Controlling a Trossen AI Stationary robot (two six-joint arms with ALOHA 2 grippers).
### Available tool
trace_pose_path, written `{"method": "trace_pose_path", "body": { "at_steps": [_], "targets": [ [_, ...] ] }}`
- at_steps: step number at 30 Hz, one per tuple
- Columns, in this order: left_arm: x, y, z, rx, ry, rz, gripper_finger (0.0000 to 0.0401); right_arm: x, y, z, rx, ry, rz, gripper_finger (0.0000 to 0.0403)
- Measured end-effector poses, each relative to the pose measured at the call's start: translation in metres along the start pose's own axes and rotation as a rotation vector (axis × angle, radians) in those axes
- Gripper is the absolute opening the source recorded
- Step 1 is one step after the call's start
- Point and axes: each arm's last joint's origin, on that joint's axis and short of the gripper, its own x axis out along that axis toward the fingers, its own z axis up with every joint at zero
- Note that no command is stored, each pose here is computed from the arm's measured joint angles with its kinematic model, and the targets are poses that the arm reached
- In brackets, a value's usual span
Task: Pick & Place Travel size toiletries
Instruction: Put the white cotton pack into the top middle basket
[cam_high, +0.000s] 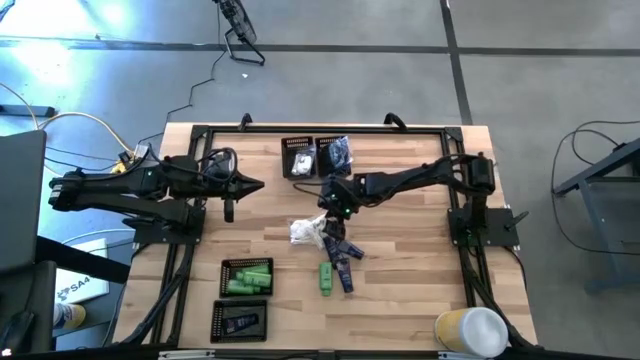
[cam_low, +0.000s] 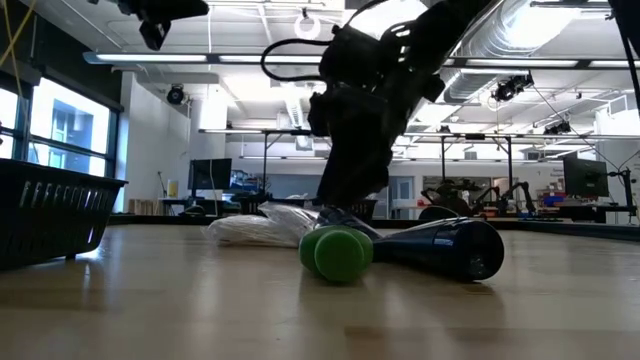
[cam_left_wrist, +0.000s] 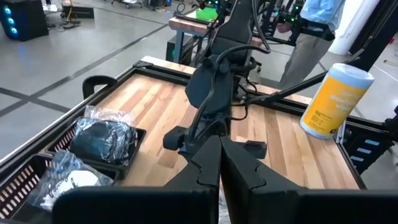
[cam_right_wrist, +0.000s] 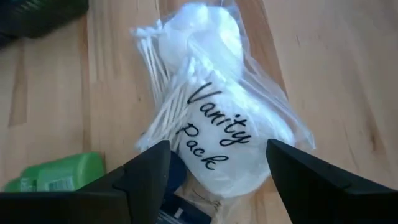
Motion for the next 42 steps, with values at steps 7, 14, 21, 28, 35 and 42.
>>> {"method": "trace_pose_path", "body": {
  "at_steps": [7,14,21,28,35,42],
  "targets": [
    [0.0,0.0,-0.001,0.002,0.011,0.002,0.0008,-0.019,0.007,0.008,0.027,-0.06,-0.012,0.0258],
    [0.0,0.0,-0.001,0.005,0.011,0.003,0.0008,-0.016,-0.003,0.006,0.055,-0.06,-0.117,0.0258],
    [0.0,0.0,-0.001,0.003,0.015,0.004,0.0008,0.004,-0.01,-0.003,0.089,0.026,-0.021,0.0258],
    [0.0,0.0,-0.001,-0.009,0.014,0.004,0.0008,0.018,-0.012,-0.004,0.069,0.041,0.163,0.0253],
    [0.0,0.0,-0.002,-0.02,0.021,0.006,0.0008,0.02,-0.012,-0.003,0.043,0.031,0.165,0.0183],
    [0.0,0.0,-0.002,-0.022,0.022,0.006,0.0008,0.02,-0.012,-0.002,0.031,0.023,0.166,0.0083]
  ]
}}
